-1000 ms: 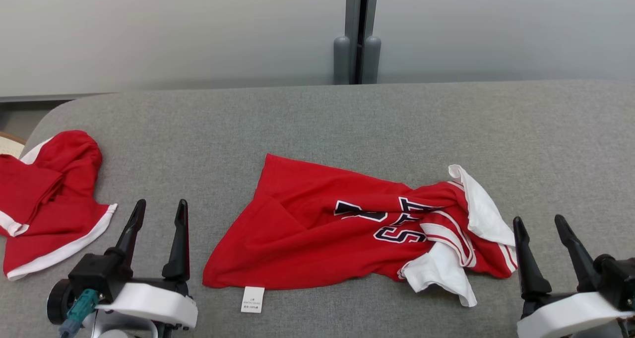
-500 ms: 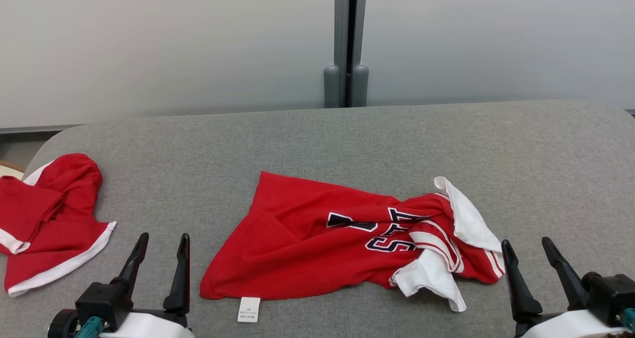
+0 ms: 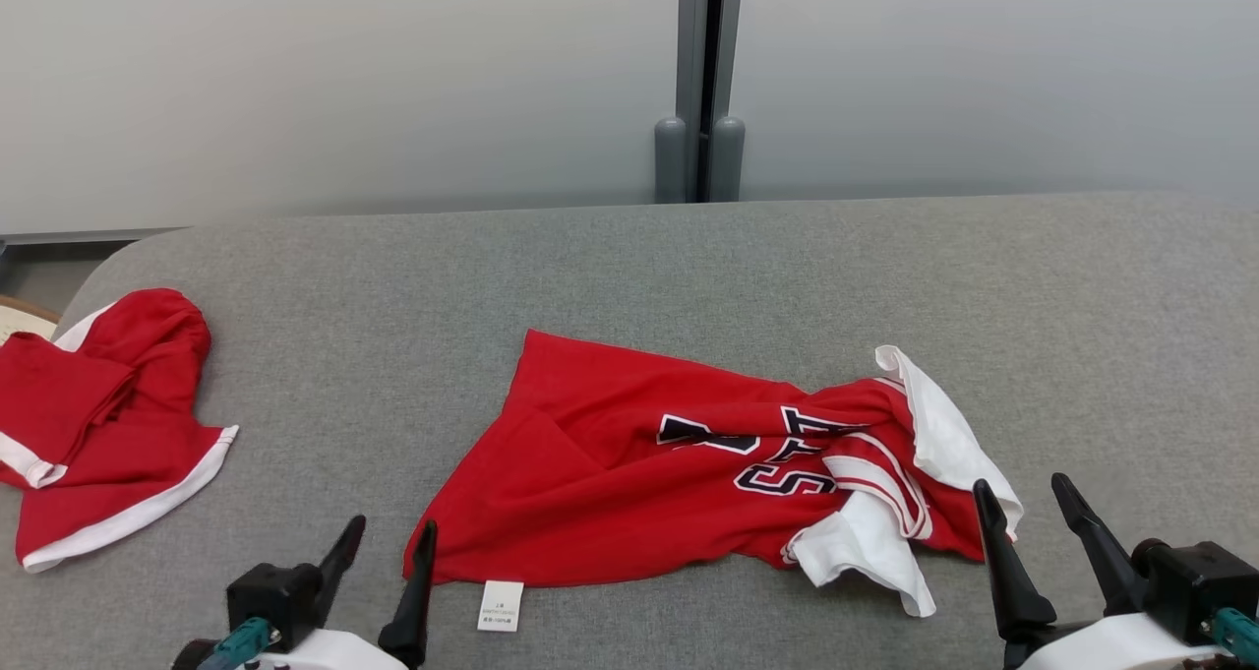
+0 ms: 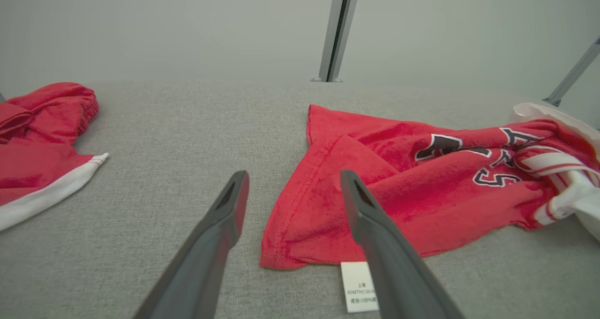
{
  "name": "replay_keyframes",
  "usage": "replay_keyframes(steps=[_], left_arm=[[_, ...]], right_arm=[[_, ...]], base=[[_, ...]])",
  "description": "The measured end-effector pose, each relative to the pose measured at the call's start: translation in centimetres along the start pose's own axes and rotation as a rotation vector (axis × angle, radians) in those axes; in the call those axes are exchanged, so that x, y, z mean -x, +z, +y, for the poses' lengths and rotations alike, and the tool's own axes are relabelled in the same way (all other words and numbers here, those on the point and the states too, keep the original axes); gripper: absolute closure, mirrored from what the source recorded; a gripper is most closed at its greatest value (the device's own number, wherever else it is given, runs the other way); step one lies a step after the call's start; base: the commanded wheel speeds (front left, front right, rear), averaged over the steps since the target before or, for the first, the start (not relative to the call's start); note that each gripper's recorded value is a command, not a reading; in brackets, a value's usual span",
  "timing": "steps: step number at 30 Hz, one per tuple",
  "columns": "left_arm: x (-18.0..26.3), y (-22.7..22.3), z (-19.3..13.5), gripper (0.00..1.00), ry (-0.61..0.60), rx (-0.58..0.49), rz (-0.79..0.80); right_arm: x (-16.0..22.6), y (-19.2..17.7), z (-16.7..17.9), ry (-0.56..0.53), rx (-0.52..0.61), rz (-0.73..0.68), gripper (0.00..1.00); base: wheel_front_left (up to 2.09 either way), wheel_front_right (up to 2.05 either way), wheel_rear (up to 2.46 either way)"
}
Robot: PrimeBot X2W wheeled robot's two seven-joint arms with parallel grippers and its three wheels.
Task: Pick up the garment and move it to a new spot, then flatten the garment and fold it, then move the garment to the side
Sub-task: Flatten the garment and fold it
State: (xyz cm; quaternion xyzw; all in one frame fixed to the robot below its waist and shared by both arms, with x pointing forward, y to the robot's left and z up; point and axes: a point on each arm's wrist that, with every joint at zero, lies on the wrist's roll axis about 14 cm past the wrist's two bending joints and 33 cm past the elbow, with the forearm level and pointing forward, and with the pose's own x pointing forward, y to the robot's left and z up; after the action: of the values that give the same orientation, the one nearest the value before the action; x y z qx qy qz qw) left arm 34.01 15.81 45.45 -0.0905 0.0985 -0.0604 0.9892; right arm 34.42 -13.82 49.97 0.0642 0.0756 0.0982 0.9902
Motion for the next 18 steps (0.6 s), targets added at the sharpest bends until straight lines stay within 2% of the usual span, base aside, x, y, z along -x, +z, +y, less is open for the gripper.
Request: replay_keyframes(steps=[5, 11, 12, 13, 14, 15, 18], left_arm=[[-0.3, -5.3, 0.1, 0.0, 0.002, 0.053, 0.197], [-1.0, -8.3, 0.3, 0.0, 0.015, 0.096, 0.298], [-1.1, -8.5, 0.3, 0.16, 0.01, 0.099, 0.308], [-1.2, -8.7, 0.4, 0.68, 0.009, 0.102, 0.312], [-1.3, -8.8, 0.5, 0.91, 0.011, 0.102, 0.312], [-1.4, -8.9, 0.6, 1.0, 0.009, 0.103, 0.312], [-1.8, -9.0, 0.7, 1.0, 0.009, 0.105, 0.309]], right_arm=[[-0.5, -1.4, -0.2, -0.002, -0.019, 0.043, 0.0], [-0.4, -3.0, -1.0, -0.03, -0.041, 0.094, 0.0], [-0.3, -3.5, -1.1, -0.033, -0.045, 0.11, 0.0], [-0.1, -4.1, -1.2, -0.037, -0.049, 0.13, 0.0], [0.1, -4.7, -1.2, -0.039, -0.055, 0.151, 0.0], [0.3, -5.3, -1.2, -0.04, -0.061, 0.173, 0.0], [1.1, -7.5, -0.9, -0.036, -0.085, 0.25, 0.0]], base=[[0.0, 0.0, 0.0], [0.0, 0.0, 0.0], [0.0, 0.0, 0.0], [0.0, 0.0, 0.0], [0.0, 0.0, 0.0], [0.0, 0.0, 0.0], [0.0, 0.0, 0.0]])
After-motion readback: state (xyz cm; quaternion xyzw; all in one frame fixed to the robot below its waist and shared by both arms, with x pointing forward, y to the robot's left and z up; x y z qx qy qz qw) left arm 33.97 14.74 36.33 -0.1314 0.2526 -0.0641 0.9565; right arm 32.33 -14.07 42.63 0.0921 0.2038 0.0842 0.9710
